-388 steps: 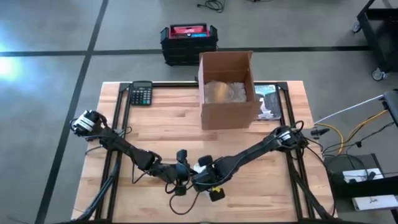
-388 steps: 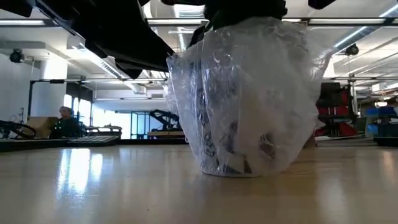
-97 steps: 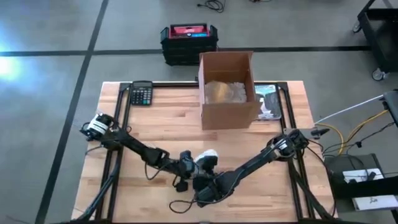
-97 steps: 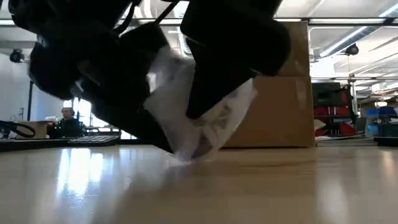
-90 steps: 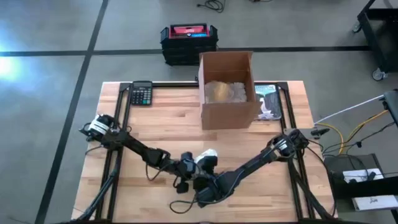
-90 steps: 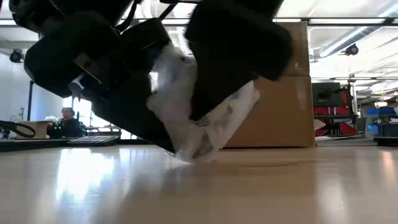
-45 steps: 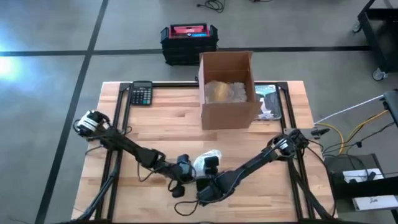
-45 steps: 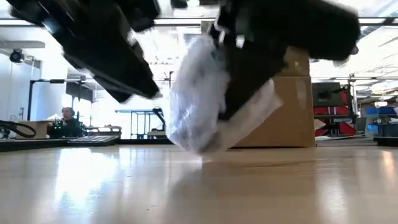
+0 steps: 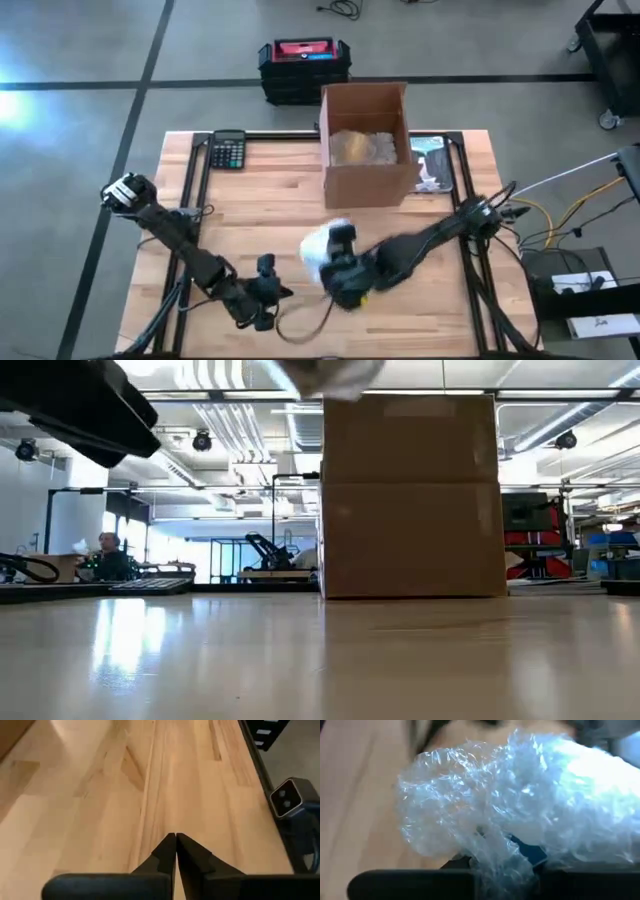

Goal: Wrap mug
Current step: Put the blue patterned mug into the brown cardboard box, then return to Home Position

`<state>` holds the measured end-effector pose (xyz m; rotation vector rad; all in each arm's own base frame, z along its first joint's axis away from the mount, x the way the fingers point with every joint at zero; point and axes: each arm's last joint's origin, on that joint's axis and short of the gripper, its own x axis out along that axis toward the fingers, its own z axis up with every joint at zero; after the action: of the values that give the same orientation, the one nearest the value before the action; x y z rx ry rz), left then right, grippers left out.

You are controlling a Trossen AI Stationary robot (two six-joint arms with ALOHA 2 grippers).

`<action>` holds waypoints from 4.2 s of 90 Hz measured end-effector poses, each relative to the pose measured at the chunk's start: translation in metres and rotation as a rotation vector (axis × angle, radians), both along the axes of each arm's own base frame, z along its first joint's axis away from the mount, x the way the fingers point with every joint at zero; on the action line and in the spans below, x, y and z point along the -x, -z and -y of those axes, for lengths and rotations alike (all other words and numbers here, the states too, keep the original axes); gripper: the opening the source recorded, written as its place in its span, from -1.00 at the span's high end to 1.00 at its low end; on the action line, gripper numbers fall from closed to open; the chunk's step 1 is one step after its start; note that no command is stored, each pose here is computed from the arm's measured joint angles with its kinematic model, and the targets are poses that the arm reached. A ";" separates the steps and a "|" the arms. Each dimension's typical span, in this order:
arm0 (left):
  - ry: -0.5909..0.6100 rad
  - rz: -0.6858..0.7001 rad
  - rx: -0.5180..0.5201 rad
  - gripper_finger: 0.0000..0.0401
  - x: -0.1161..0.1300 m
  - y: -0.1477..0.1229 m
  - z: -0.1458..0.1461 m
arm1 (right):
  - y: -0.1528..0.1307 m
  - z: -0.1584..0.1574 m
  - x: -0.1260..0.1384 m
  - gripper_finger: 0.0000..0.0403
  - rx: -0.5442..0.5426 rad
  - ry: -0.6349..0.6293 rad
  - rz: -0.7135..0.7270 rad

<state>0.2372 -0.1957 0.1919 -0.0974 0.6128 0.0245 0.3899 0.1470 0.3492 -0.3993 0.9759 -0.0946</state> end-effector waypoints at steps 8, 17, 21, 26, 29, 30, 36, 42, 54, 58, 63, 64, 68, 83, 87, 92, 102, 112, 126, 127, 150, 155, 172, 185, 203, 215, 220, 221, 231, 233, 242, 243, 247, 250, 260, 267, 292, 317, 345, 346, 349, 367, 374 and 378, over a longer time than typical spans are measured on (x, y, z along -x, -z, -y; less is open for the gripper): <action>-0.002 -0.014 -0.023 1.00 0.001 0.001 -0.001 | -0.035 0.041 0.003 0.95 0.021 0.062 0.114; 0.004 -0.033 -0.047 1.00 0.003 0.004 -0.003 | -0.067 0.094 0.013 0.95 0.038 0.141 0.206; 0.004 -0.041 -0.055 1.00 0.003 0.005 -0.004 | -0.078 0.119 0.018 0.95 0.048 0.192 0.236; 0.004 -0.067 -0.079 1.00 0.005 0.007 -0.005 | -0.087 0.155 0.027 0.95 0.059 0.281 0.255; 0.005 -0.084 -0.098 1.00 0.006 0.008 -0.007 | -0.091 0.177 0.032 0.95 0.064 0.340 0.261; 0.004 -0.089 -0.104 1.00 0.006 0.009 -0.008 | -0.092 0.184 0.034 0.95 0.065 0.360 0.262; 0.002 -0.110 -0.137 1.00 0.005 0.010 -0.013 | -0.094 0.225 0.046 0.95 0.034 0.464 0.256; 0.002 -0.117 -0.169 1.00 0.002 0.009 -0.019 | -0.091 0.265 0.059 0.95 -0.085 0.533 0.229; 0.002 -0.115 -0.226 1.00 -0.007 0.004 -0.033 | -0.058 0.323 0.067 0.95 -0.313 0.591 0.126; -0.005 -0.115 -0.239 1.00 -0.009 0.003 -0.038 | -0.042 0.334 0.065 0.95 -0.364 0.590 0.078; -0.019 -0.121 -0.250 1.00 -0.013 0.003 -0.044 | -0.020 0.342 0.060 0.95 -0.410 0.572 0.016; -0.023 -0.121 -0.250 1.00 -0.013 0.003 -0.045 | -0.016 0.343 0.059 0.95 -0.416 0.567 0.005; -0.035 -0.123 -0.250 1.00 -0.015 0.003 -0.049 | -0.001 0.348 0.055 0.95 -0.437 0.552 -0.035; -0.070 -0.128 -0.250 1.00 -0.021 0.003 -0.058 | 0.055 0.360 0.042 0.95 -0.449 0.533 -0.170; -0.077 -0.128 -0.249 1.00 -0.022 0.003 -0.060 | 0.061 0.362 0.039 0.95 -0.437 0.525 -0.151; -0.086 -0.127 -0.247 1.00 -0.023 0.003 -0.062 | 0.069 0.362 0.037 0.93 -0.445 0.512 -0.152; -0.097 -0.124 -0.244 1.00 -0.025 0.003 -0.065 | 0.085 0.360 0.034 0.76 -0.461 0.505 -0.154; -0.100 -0.124 -0.242 1.00 -0.025 0.003 -0.066 | 0.093 0.358 0.035 0.48 -0.484 0.505 -0.188; -0.087 -0.108 -0.211 1.00 -0.022 -0.006 -0.067 | 0.064 0.354 0.040 0.06 -0.561 0.503 -0.199; -0.085 -0.107 -0.209 1.00 -0.022 -0.007 -0.067 | 0.060 0.353 0.041 0.03 -0.567 0.500 -0.194; -0.046 0.006 -0.181 1.00 0.007 -0.068 -0.088 | -0.044 0.320 0.076 -0.34 -0.512 0.406 0.022; -0.040 0.041 -0.172 1.00 0.016 -0.079 -0.097 | -0.057 0.310 0.086 -0.38 -0.498 0.385 0.054; -0.001 0.120 -0.133 1.00 0.040 -0.095 -0.130 | -0.070 0.276 0.110 -0.43 -0.503 0.289 0.124; -0.041 0.139 -0.153 1.00 0.056 -0.087 -0.150 | -0.054 0.248 0.123 -0.38 -0.528 0.232 0.168; -0.090 0.248 -0.142 1.00 0.076 -0.073 -0.165 | -0.016 0.213 0.148 -0.25 -0.543 0.155 0.264; -0.090 0.297 -0.097 1.00 0.087 -0.059 -0.168 | 0.008 0.195 0.167 -0.15 -0.562 0.105 0.373; -0.094 0.309 -0.086 1.00 0.089 -0.052 -0.169 | 0.019 0.190 0.173 -0.10 -0.551 0.073 0.437; -0.094 0.309 -0.086 1.00 0.090 -0.050 -0.169 | 0.021 0.189 0.175 -0.09 -0.551 0.067 0.451; -0.108 0.324 -0.080 1.00 0.095 -0.040 -0.172 | 0.042 0.182 0.187 -0.01 -0.555 0.026 0.562; -0.114 0.331 -0.075 1.00 0.096 -0.039 -0.172 | 0.047 0.181 0.190 0.00 -0.559 0.020 0.576; -0.125 0.350 -0.062 1.00 0.100 -0.037 -0.174 | 0.057 0.178 0.198 0.06 -0.557 -0.019 0.657; -0.125 0.351 -0.062 1.00 0.101 -0.037 -0.174 | 0.058 0.178 0.199 0.07 -0.556 -0.023 0.664; -0.126 0.365 -0.058 1.00 0.102 -0.039 -0.174 | 0.057 0.177 0.203 0.09 -0.550 -0.033 0.694; -0.126 0.370 -0.057 1.00 0.103 -0.040 -0.175 | 0.055 0.177 0.205 0.11 -0.543 -0.042 0.716; -0.123 0.387 -0.066 1.00 0.104 -0.043 -0.175 | 0.044 0.177 0.208 0.16 -0.500 -0.070 0.796; -0.124 0.396 -0.065 1.00 0.105 -0.045 -0.176 | 0.032 0.177 0.209 0.18 -0.451 -0.093 0.833; -0.125 0.388 -0.067 1.00 0.104 -0.044 -0.175 | 0.010 0.171 0.211 0.29 -0.577 -0.273 0.852; -0.125 0.375 -0.073 1.00 0.103 -0.042 -0.175 | 0.045 0.150 0.190 0.59 -0.720 -0.372 0.588; -0.144 0.366 -0.082 1.00 0.102 -0.041 -0.176 | 0.076 0.135 0.156 0.98 -0.318 -0.182 0.516; -0.145 0.368 -0.082 1.00 0.102 -0.041 -0.176 | 0.072 0.135 0.156 0.97 -0.311 -0.174 0.533; -0.145 0.365 -0.084 1.00 0.103 -0.041 -0.176 | 0.064 0.136 0.157 0.96 -0.300 -0.160 0.567; -0.149 0.360 -0.088 1.00 0.102 -0.040 -0.176 | 0.064 0.127 0.156 0.94 -0.507 -0.289 0.504; -0.149 0.359 -0.089 1.00 0.102 -0.040 -0.176 | 0.071 0.122 0.150 0.96 -0.582 -0.290 0.467; -0.149 0.352 -0.092 1.00 0.102 -0.039 -0.176 | 0.082 0.118 0.147 0.98 -0.599 -0.273 0.402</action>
<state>0.1355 -0.0198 0.2311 -0.0561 0.2509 0.1758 0.2433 0.0287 0.2667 0.0452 0.5074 0.3491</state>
